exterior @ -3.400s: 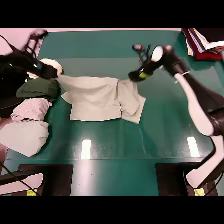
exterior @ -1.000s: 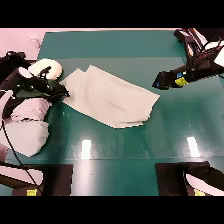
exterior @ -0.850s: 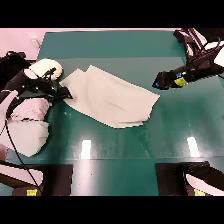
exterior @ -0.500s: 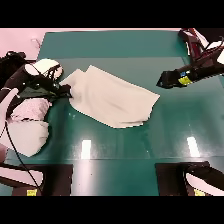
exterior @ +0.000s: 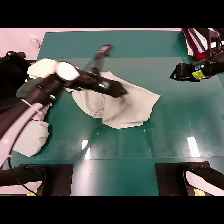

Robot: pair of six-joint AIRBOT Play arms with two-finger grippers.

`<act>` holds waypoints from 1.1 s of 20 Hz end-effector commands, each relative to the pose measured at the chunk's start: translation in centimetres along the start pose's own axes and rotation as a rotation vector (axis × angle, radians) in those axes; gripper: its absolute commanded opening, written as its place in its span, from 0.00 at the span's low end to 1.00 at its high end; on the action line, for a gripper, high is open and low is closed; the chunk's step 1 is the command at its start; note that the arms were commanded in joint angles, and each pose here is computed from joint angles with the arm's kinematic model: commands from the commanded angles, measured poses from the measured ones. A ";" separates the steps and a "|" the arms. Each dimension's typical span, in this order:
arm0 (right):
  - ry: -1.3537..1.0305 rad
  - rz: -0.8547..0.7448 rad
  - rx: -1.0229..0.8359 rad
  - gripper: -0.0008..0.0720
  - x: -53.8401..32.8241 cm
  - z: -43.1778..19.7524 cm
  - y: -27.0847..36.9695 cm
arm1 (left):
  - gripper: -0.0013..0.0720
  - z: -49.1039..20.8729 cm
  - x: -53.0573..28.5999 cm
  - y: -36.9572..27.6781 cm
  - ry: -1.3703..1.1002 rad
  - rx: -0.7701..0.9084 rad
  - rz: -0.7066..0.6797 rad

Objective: Fold the shirts.

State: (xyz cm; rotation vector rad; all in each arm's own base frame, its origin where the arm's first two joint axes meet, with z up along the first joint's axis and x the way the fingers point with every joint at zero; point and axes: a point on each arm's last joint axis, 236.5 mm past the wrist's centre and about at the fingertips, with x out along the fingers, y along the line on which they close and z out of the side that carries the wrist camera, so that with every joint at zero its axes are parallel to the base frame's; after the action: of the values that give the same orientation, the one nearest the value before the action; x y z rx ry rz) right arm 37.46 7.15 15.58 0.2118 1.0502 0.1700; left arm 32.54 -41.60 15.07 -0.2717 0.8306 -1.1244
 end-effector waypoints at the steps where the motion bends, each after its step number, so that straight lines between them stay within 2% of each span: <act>1: -0.013 -0.003 0.003 0.60 -0.2 0.3 -0.2 | 0.12 0.8 4.0 -8.2 -0.047 0.116 -0.118; 2: -0.017 -0.002 0.002 0.60 -0.4 0.3 -0.2 | 0.58 1.6 3.7 -8.3 -0.042 0.137 -0.121; 3: -0.026 -0.001 0.001 0.60 -0.7 0.3 -0.1 | 0.94 2.6 2.8 -7.5 -0.041 0.140 -0.100; 5: -0.044 0.001 -0.004 0.60 -1.4 0.4 0.1 | 0.91 4.5 -0.2 -3.0 -0.025 0.106 -0.015; 9: -0.089 0.007 -0.021 0.60 -3.3 0.5 0.5 | 0.88 5.0 -9.7 11.8 0.015 -0.109 0.246; 10: -0.097 0.008 -0.022 0.60 -3.6 0.5 0.6 | 0.76 4.3 -12.4 15.6 0.020 -0.171 0.315; 14: -0.099 0.010 -0.023 0.60 -3.7 0.5 0.7 | 0.76 -3.2 -20.0 26.1 0.019 -0.460 0.487; 18: -0.077 0.012 -0.021 0.60 -3.2 0.2 0.7 | 0.76 -11.8 -21.2 32.0 0.019 -0.678 0.581; 22: -0.065 0.036 -0.023 0.60 -3.0 0.0 1.4 | 0.76 -13.7 -20.1 33.7 0.010 -0.684 0.615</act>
State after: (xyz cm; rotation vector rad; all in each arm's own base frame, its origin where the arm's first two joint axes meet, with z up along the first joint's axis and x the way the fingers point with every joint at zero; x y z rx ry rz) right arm 36.07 7.31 18.58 0.2107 0.9703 0.1928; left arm 42.80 -7.73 -2.17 -0.5249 1.1867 -0.2936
